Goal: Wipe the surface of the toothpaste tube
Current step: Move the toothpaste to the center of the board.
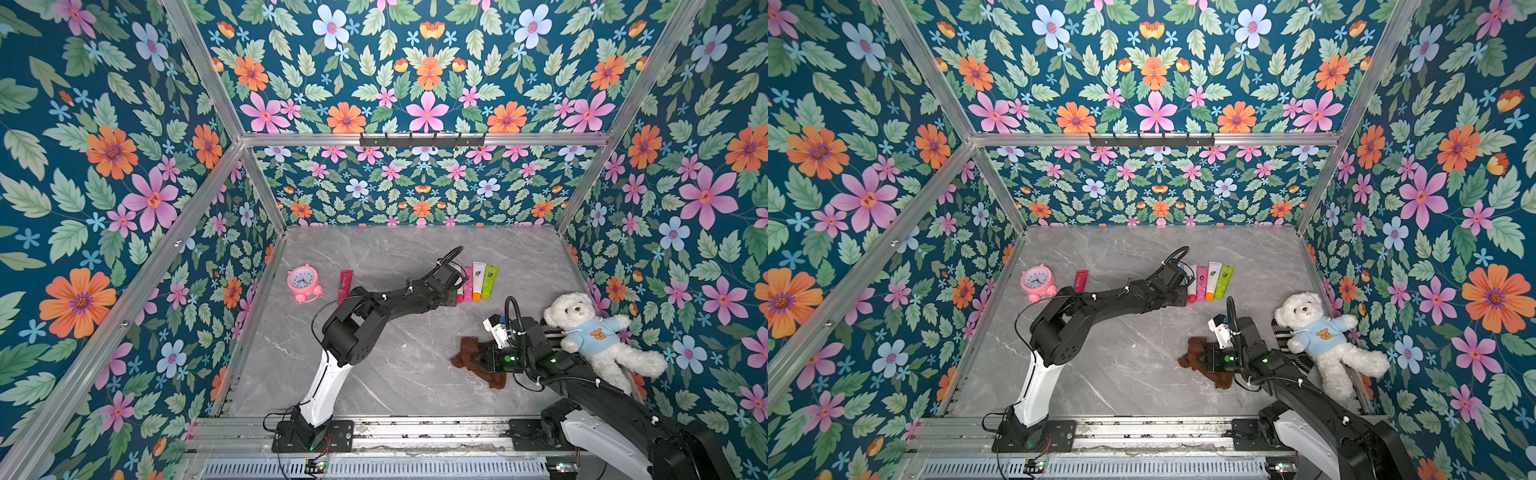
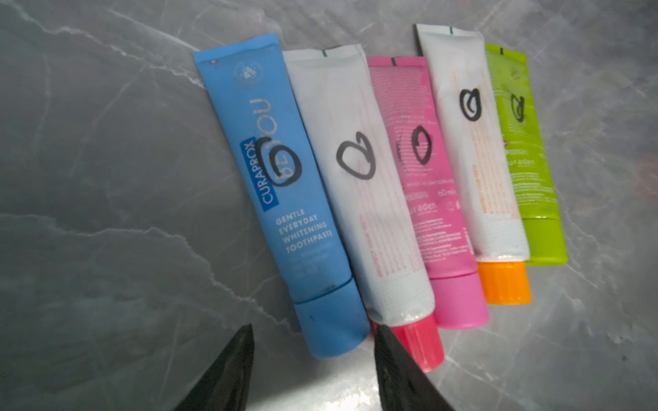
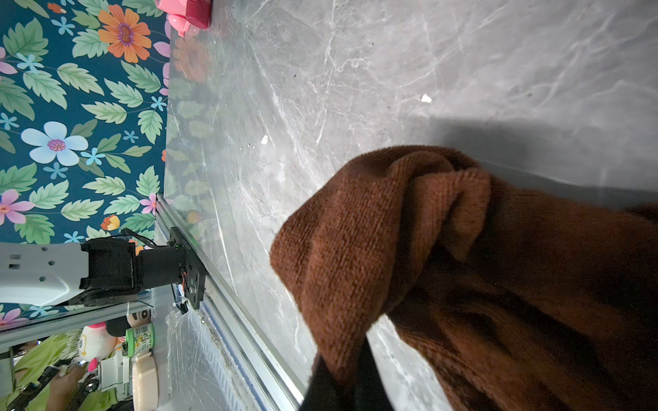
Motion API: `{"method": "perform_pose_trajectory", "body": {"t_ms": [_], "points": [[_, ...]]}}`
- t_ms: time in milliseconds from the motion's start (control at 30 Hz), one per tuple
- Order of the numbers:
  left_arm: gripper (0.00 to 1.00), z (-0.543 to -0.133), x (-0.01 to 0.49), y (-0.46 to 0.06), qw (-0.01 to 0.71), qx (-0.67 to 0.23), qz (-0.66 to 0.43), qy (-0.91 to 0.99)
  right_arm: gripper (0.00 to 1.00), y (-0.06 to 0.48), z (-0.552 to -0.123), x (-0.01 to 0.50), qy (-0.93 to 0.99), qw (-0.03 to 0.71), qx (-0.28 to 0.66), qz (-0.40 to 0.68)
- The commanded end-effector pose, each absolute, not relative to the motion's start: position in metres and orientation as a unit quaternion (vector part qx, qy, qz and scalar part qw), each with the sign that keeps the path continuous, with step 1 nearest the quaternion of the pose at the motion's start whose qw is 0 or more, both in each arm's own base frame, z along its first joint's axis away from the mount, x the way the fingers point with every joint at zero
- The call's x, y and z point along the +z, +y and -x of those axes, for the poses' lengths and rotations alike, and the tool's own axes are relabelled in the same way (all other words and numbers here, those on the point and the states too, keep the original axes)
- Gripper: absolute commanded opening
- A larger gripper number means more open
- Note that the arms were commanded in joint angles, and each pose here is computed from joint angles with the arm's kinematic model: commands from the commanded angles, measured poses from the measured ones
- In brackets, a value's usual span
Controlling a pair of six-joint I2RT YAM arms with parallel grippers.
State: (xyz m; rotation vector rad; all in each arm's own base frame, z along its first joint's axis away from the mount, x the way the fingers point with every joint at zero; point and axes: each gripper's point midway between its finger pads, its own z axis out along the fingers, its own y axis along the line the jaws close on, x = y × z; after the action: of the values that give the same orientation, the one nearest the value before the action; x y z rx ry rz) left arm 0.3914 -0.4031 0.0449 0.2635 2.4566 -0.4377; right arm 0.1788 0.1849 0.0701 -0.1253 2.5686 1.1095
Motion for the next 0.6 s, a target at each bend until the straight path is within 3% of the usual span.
{"method": "perform_pose_trajectory", "body": {"t_ms": [0,133,300,567], "points": [[0.54,-0.394,0.040,-0.397,0.313,-0.145,-0.097,0.933,0.00,0.187,-0.179,0.072,0.901,0.170,0.396,0.048],[0.49,-0.394,0.032,-0.396,0.308,-0.137,-0.098,0.936,0.00,0.187,-0.178,0.072,0.901,0.170,0.397,0.048],[0.31,-0.395,0.028,-0.390,0.309,-0.118,-0.101,0.938,0.00,0.187,-0.178,0.073,0.900,0.172,0.398,0.049],[0.30,-0.398,0.025,-0.387,0.312,-0.107,-0.102,0.939,0.00,0.187,-0.178,0.073,0.899,0.173,0.398,0.049]]}}
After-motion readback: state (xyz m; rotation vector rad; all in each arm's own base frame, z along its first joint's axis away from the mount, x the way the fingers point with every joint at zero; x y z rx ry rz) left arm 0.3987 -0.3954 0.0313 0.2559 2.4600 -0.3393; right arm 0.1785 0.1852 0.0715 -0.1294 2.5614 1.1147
